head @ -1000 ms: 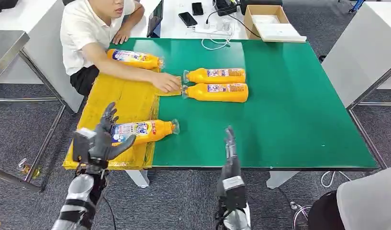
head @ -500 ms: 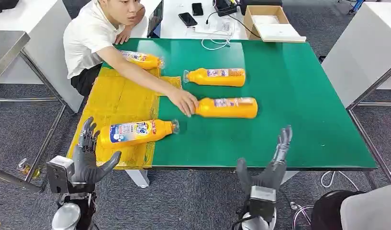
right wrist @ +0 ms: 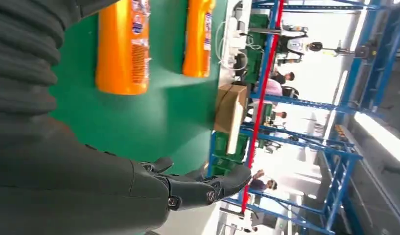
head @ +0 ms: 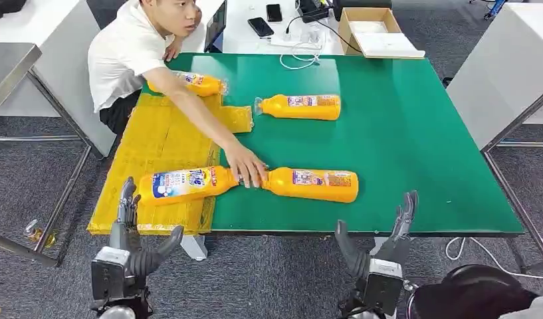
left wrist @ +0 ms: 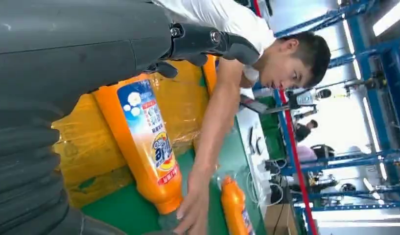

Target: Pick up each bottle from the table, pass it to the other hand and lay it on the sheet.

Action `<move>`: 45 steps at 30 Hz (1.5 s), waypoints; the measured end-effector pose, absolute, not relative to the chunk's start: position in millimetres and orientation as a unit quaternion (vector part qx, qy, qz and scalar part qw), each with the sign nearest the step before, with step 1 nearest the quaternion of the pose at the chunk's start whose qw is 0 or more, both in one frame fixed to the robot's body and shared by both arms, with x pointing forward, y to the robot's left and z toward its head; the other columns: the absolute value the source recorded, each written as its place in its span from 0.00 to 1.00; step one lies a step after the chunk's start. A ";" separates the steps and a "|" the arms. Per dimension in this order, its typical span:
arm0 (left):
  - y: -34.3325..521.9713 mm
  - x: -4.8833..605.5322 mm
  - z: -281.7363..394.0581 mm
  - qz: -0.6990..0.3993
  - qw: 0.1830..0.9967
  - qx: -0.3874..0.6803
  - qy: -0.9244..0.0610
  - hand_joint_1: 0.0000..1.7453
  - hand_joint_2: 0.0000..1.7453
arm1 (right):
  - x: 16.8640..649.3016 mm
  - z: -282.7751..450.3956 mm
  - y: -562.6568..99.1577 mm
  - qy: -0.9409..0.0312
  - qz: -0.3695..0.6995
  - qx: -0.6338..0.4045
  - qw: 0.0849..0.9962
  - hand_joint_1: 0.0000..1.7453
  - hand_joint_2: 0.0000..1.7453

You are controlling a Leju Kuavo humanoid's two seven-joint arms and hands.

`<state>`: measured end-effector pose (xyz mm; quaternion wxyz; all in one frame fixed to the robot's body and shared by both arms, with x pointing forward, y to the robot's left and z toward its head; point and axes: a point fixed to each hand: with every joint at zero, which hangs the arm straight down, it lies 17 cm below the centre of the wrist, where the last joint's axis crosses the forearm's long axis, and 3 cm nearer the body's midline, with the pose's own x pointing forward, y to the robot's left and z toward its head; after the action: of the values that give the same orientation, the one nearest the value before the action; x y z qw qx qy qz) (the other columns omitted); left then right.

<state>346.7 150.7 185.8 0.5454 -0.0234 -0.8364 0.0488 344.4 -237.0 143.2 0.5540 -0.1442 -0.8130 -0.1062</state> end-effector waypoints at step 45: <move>83.2 351.0 213.8 0.012 0.498 -0.083 -0.863 0.00 1.00 | 378.1 128.0 -177.7 -0.820 0.185 -0.219 0.495 0.00 1.00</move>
<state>351.0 83.2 213.8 0.4977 -0.0833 -0.8632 0.0124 378.1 -177.7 128.0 0.4950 -0.2190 -0.8202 0.1852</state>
